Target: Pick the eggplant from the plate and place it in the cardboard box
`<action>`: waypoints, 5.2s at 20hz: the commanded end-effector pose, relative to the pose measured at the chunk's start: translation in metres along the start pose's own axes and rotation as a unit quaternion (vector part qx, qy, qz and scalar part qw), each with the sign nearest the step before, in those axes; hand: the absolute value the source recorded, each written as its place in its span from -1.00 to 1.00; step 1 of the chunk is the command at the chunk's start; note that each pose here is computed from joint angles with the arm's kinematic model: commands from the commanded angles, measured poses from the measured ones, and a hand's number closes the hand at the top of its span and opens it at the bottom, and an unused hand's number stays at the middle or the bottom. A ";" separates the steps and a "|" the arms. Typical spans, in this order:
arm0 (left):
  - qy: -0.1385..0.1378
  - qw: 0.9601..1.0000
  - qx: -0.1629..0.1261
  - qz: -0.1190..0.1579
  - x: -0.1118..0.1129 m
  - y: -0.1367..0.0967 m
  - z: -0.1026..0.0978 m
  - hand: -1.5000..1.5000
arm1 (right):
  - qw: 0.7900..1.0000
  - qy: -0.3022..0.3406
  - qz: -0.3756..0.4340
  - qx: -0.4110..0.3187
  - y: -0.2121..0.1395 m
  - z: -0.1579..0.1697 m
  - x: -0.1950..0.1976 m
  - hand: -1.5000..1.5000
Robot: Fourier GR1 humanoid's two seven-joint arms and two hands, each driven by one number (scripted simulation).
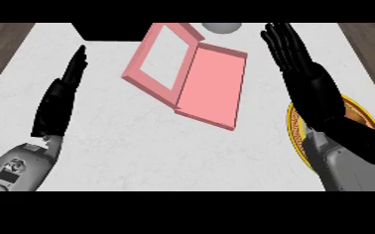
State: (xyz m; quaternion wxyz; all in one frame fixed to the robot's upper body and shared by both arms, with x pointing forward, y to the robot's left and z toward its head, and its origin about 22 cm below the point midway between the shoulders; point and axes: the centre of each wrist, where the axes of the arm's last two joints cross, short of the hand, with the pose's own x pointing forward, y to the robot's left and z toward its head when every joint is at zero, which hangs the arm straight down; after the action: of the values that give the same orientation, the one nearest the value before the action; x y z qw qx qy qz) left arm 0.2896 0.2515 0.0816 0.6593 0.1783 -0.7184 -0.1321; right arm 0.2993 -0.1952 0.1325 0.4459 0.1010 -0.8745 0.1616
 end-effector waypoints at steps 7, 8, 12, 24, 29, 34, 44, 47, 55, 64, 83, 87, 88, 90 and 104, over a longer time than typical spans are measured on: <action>0.081 0.996 -0.002 -0.023 -0.048 0.011 0.026 0.00 | 0.944 0.000 0.089 -0.318 -0.141 0.065 0.022 -1.00; 0.084 0.996 0.007 -0.030 -0.054 0.018 0.030 0.00 | 0.867 0.336 0.279 -0.239 -0.195 0.161 0.007 -1.00; 0.081 0.996 -0.046 -0.017 -0.075 0.003 0.048 0.00 | 0.859 0.314 0.309 -0.262 -0.243 0.225 0.040 -1.00; 0.063 0.995 -0.074 -0.019 -0.089 -0.015 0.038 0.00 | 0.789 0.475 0.389 0.016 -0.248 0.137 0.116 -1.00; 0.055 0.995 -0.076 -0.018 -0.093 -0.009 0.027 0.00 | 0.758 0.520 0.392 0.032 -0.232 0.088 0.131 -1.00; 0.056 0.995 -0.077 -0.013 -0.091 -0.013 0.027 0.00 | 0.711 0.568 0.408 0.069 -0.215 0.067 0.131 -1.00; 0.057 0.996 -0.070 -0.016 -0.092 -0.024 0.027 0.00 | 0.663 0.629 0.396 0.089 -0.178 0.057 0.064 -1.00; 0.060 0.995 -0.077 -0.018 -0.079 -0.005 0.009 0.00 | 0.663 0.639 0.380 0.089 -0.197 0.047 0.063 -1.00; 0.056 0.995 -0.080 -0.032 -0.079 0.000 0.025 0.00 | 0.654 0.642 0.388 0.096 -0.170 0.046 0.035 -1.00; 0.055 0.995 -0.075 -0.023 -0.082 -0.020 0.008 0.00 | 0.661 0.612 0.419 0.116 -0.172 0.064 -0.001 -1.00; 0.059 0.995 -0.076 -0.025 -0.099 -0.001 0.027 0.00 | 0.646 0.637 0.401 0.126 -0.176 0.069 -0.037 -1.00; 0.061 0.995 -0.076 -0.022 -0.100 -0.016 0.019 0.00 | 0.651 0.637 0.386 0.149 -0.167 0.072 -0.067 -1.00; 0.065 0.994 -0.090 -0.015 -0.108 0.003 0.026 0.00 | 0.647 0.647 0.379 0.141 -0.191 0.085 -0.059 -1.00; 0.058 0.995 -0.079 -0.020 -0.097 -0.005 0.034 0.00 | 0.644 0.645 0.384 0.149 -0.152 0.076 -0.072 -1.00; 0.054 0.995 -0.076 -0.018 -0.099 -0.005 0.025 0.00 | 0.642 0.605 0.438 0.175 -0.145 0.109 -0.088 1.00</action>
State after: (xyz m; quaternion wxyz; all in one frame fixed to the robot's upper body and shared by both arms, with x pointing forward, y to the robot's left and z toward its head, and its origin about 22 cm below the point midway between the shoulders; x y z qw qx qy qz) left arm 0.2758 0.2838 -0.0080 0.7086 0.1456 -0.6635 -0.1911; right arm 0.3264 -0.3607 0.0341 0.7609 -0.3189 -0.3034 0.4767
